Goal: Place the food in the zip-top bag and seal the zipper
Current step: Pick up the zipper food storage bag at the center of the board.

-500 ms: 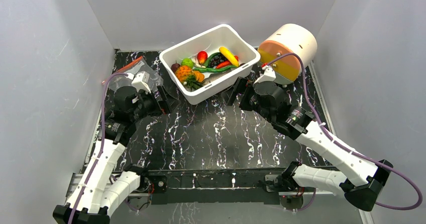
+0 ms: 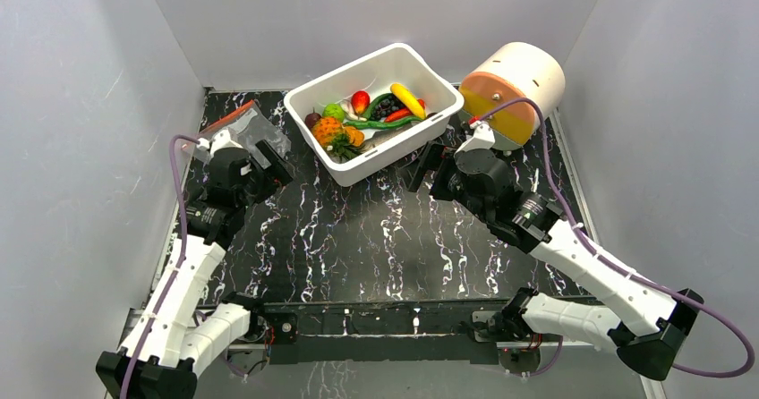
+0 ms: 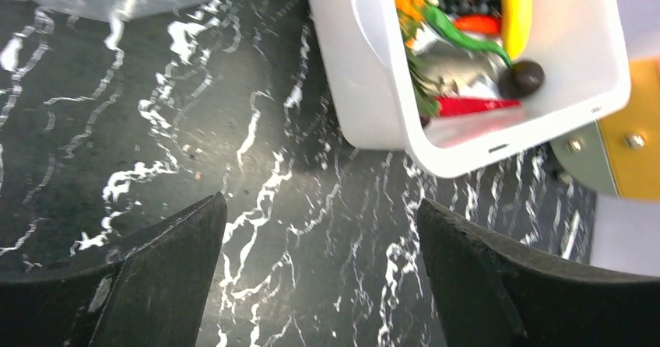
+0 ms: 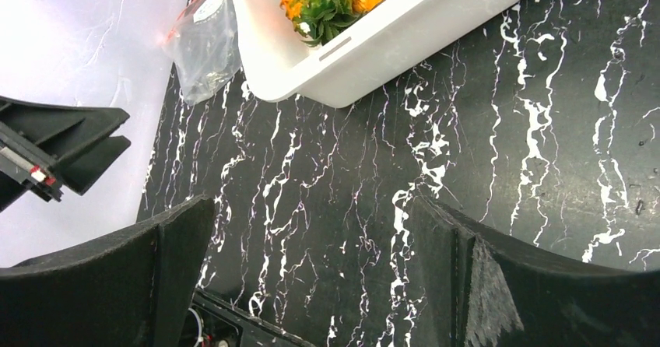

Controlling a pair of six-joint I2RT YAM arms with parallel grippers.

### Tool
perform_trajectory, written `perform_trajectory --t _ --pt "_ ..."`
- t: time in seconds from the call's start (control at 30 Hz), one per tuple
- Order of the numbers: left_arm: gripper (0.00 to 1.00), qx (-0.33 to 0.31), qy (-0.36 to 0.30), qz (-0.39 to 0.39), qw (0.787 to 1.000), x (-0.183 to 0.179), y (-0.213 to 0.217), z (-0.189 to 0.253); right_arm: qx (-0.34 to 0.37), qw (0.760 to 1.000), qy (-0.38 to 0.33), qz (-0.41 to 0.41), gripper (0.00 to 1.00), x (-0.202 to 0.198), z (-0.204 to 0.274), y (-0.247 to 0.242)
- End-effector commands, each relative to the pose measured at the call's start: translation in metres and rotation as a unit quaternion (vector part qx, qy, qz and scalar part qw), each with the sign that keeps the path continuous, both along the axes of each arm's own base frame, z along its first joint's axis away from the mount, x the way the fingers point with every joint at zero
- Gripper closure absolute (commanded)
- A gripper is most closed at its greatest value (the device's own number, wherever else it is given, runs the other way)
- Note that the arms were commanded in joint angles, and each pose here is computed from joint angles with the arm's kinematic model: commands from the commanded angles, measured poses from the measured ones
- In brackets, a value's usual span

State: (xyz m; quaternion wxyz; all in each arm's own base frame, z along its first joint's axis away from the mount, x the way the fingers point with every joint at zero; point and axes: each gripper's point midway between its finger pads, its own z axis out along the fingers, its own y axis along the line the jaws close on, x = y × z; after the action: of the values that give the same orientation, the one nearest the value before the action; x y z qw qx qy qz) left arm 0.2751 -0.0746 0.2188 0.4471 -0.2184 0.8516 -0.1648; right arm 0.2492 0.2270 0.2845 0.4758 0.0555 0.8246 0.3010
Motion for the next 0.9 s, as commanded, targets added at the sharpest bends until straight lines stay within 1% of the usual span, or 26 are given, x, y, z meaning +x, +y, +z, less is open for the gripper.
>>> perform_trajectory --t 0.0,0.13,0.23,0.37,0.47,0.53,0.6,0.7,0.8,0.87 --pt "0.17 0.007 -0.011 0.124 0.992 0.015 0.033 0.012 0.009 0.999 -0.043 -0.010 0.02 0.001 0.022 -0.008" --pt "0.26 -0.022 0.019 0.191 0.981 0.025 0.039 0.003 0.011 0.998 -0.053 -0.018 0.02 -0.002 0.028 -0.016" --pt "0.30 -0.045 0.039 0.261 0.964 0.028 0.048 -0.005 0.016 0.998 -0.060 -0.023 0.02 -0.005 0.034 -0.023" --pt "0.41 -0.091 0.049 0.343 0.934 0.034 0.063 -0.011 0.023 0.998 -0.064 -0.019 0.02 -0.010 0.038 -0.025" --pt "0.45 -0.138 0.069 0.385 0.910 0.042 0.071 -0.023 0.026 0.998 -0.062 -0.012 0.02 -0.013 0.037 -0.024" --pt "0.49 -0.168 0.083 0.412 0.892 0.047 0.078 -0.035 0.026 0.998 -0.061 -0.009 0.02 -0.013 0.035 -0.023" --pt "0.52 -0.191 0.102 0.445 0.869 0.049 0.090 -0.049 0.025 0.998 -0.060 -0.005 0.02 -0.014 0.032 -0.022" --pt "0.52 -0.196 0.111 0.474 0.851 0.058 0.104 -0.063 0.032 0.998 -0.057 0.007 0.02 -0.017 0.033 -0.018" --pt "0.49 -0.195 0.122 0.500 0.835 0.065 0.117 -0.077 0.047 0.997 -0.054 0.008 0.02 -0.019 0.033 -0.016" --pt "0.45 -0.195 0.122 0.503 0.833 0.072 0.124 -0.087 0.053 0.997 -0.051 0.009 0.02 -0.020 0.032 -0.015"
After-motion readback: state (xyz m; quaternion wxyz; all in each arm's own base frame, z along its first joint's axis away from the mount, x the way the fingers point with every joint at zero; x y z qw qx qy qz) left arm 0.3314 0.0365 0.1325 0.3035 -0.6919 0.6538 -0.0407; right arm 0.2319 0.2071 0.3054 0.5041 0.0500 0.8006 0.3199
